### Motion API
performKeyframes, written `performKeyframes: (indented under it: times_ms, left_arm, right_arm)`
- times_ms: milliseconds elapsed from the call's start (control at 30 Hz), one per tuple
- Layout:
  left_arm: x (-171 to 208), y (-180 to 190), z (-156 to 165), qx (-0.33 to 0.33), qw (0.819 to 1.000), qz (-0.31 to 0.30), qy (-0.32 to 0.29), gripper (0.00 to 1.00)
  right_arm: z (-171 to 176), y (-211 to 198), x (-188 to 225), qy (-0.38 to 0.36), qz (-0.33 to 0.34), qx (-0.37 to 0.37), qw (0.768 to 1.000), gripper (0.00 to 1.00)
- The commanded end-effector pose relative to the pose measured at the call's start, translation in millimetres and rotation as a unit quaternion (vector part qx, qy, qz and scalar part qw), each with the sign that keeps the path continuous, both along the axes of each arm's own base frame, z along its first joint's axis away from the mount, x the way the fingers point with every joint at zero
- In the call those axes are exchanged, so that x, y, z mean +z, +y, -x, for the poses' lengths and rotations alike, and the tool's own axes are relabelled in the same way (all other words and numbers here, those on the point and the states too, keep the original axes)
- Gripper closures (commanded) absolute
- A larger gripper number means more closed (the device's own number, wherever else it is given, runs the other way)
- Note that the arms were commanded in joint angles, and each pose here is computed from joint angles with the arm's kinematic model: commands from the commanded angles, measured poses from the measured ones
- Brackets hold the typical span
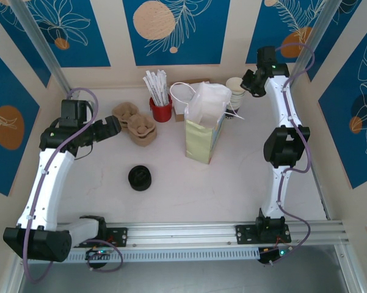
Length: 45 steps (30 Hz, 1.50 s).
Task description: Pack the takeout coffee
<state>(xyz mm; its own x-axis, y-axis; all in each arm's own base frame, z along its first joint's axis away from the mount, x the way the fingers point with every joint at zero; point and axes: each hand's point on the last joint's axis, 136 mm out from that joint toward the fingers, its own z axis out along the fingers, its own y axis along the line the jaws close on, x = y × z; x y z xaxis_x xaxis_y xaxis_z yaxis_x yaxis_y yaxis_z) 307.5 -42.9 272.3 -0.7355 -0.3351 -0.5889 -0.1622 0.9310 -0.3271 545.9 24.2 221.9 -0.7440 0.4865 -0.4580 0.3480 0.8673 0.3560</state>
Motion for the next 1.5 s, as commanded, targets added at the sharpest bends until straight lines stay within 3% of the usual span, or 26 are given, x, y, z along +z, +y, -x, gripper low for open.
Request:
performKeyframes:
  times_ms: [0, 167, 433, 667, 833, 1200, 1467]
  left_arm:
    - [-2, -4, 5, -0.009, 1.0, 0.001, 0.008, 0.02]
    - [-4, -4, 7, -0.007, 1.0, 0.004, 0.012, 0.02]
    - [10, -6, 10, -0.012, 1.0, 0.01, 0.002, 0.02]
    - [22, -7, 17, -0.017, 1.0, 0.015, -0.013, 0.02]
    - [26, -10, 21, -0.024, 0.999, 0.019, -0.016, 0.02]
    - [47, -19, 32, -0.04, 0.997, 0.047, -0.051, 0.03]
    - [43, -28, 32, -0.071, 0.992, 0.056, -0.094, 0.02]
  right_arm:
    - [-3, 1, 6, -0.008, 0.007, 0.003, 1.0, 0.89]
    - [-2, 2, 24, -0.025, 0.008, 0.009, 1.0, 0.98]
    - [14, -1, 88, -0.078, 0.012, 0.011, 0.997, 0.99]
    - [51, -10, 162, -0.15, 0.01, 0.006, 0.989, 0.99]
    - [85, -17, 191, -0.17, 0.02, 0.007, 0.985, 0.99]
    - [170, -33, 188, -0.146, 0.028, -0.013, 0.989, 1.0]
    - [251, -38, 137, -0.091, 0.03, -0.035, 0.995, 1.0]
